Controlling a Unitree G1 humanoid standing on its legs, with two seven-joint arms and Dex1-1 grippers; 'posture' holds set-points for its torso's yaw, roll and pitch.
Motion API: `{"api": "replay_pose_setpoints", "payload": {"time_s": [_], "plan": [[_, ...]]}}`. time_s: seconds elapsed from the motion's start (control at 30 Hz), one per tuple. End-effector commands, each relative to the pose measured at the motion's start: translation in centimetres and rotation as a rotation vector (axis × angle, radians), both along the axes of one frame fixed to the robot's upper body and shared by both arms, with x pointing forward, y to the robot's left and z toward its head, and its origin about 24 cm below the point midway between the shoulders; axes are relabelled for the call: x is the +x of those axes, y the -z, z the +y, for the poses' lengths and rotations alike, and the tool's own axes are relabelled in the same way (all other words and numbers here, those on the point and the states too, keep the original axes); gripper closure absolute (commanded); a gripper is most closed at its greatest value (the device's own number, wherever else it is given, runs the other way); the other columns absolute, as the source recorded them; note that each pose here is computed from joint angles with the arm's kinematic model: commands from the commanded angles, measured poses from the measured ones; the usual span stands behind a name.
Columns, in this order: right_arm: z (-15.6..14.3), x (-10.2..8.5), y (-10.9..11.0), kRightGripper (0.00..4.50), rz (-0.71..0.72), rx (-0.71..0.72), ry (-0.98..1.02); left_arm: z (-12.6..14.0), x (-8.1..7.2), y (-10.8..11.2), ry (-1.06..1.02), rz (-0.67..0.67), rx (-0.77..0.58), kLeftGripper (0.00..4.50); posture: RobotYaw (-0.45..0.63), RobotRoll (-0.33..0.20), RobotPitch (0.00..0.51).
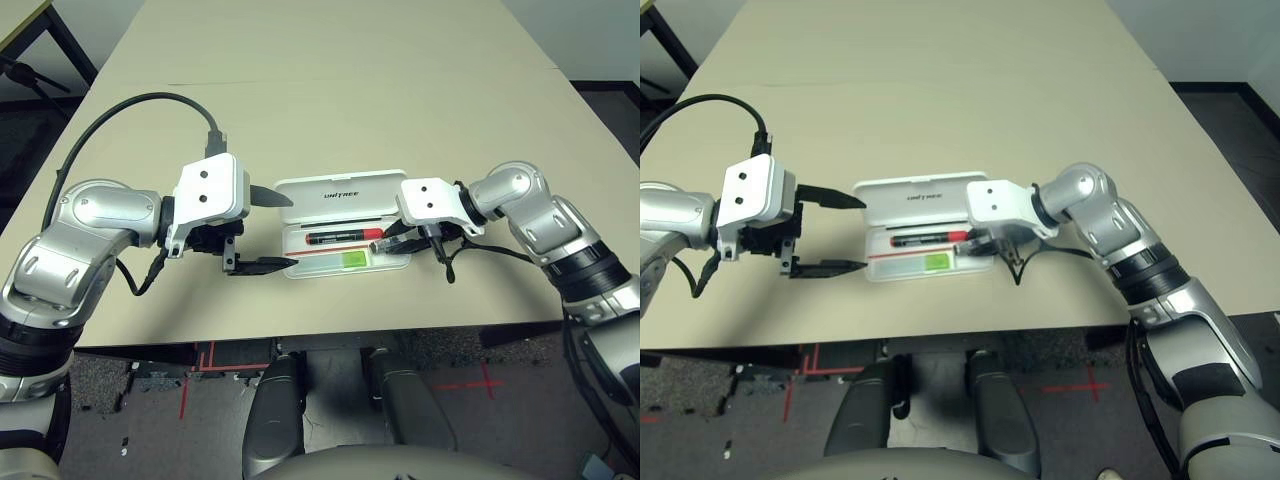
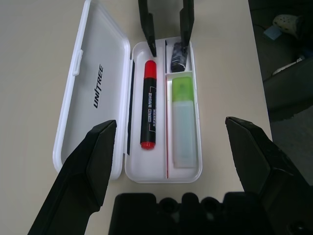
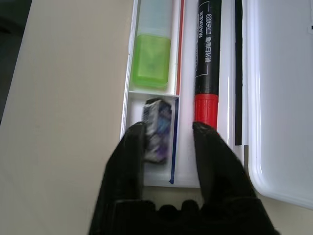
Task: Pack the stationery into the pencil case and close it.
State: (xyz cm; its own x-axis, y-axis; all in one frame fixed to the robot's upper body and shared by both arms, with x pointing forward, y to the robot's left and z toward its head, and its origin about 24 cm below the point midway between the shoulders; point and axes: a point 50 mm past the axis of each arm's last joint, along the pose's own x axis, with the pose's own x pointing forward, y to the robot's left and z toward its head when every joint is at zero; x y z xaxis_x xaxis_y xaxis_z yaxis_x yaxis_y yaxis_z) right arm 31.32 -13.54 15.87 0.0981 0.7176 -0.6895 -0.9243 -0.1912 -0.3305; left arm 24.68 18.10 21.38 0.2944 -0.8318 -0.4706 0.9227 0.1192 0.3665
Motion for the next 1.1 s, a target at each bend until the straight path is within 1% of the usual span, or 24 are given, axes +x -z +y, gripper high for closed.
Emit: {"api": "replay_pose_setpoints", "payload": {"time_s": [0.03,0.1,0.13,0.27,0.43,0.63,0.77,0.87,1.0,1.1], "plan": [[-0.5,-0.1,-0.4,0.88,0.0,0.029,0.013,0.0,-0.1,0.0,0.008,0.001,0.005,0.0,-0.02,0.0,0.181],[-0.7,-0.2,-0.8,0.15,0.008,0.046,0.024,0.0,-0.1,0.1,0.008,0.003,0.003,0.0,-0.02,0.0,0.181],[-1.0,-0.2,-1.1,0.03,0.018,0.053,0.035,0.0,-0.1,0.1,0.006,0.003,0.002,0.0,-0.02,0.0,0.181],[-2.4,-0.5,-2.1,0.03,0.059,0.067,0.073,0.1,0.0,0.2,-0.003,0.007,-0.003,0.0,-0.03,0.0,0.179],[-4.8,-1.5,-3.1,0.03,0.181,0.129,0.159,0.5,0.0,0.6,-0.024,0.018,-0.006,0.0,-0.02,0.0,0.181],[-8.0,-2.3,-4.1,0.03,0.206,0.197,0.288,1.0,0.0,0.9,-0.05,0.03,-0.01,0.0,-0.03,0.0,0.184],[-10.5,-3.0,-4.0,0.03,0.2,0.247,0.402,1.2,0.2,1.3,-0.071,0.039,-0.022,0.0,-0.04,0.0,0.183],[-11.6,-3.3,-3.8,0.03,0.221,0.308,0.46,1.4,0.4,1.5,-0.087,0.042,-0.029,0.0,-0.04,0.0,0.183],[-13.1,-3.9,-3.3,0.03,0.23,0.333,0.519,1.8,0.8,1.7,-0.12,0.041,-0.031,0.0,-0.05,0.0,0.183],[-13.6,-4.1,-3.1,0.03,0.24,0.351,0.545,2.1,1.1,1.8,-0.152,0.045,-0.033,0.0,-0.05,0.0,0.18]]}}
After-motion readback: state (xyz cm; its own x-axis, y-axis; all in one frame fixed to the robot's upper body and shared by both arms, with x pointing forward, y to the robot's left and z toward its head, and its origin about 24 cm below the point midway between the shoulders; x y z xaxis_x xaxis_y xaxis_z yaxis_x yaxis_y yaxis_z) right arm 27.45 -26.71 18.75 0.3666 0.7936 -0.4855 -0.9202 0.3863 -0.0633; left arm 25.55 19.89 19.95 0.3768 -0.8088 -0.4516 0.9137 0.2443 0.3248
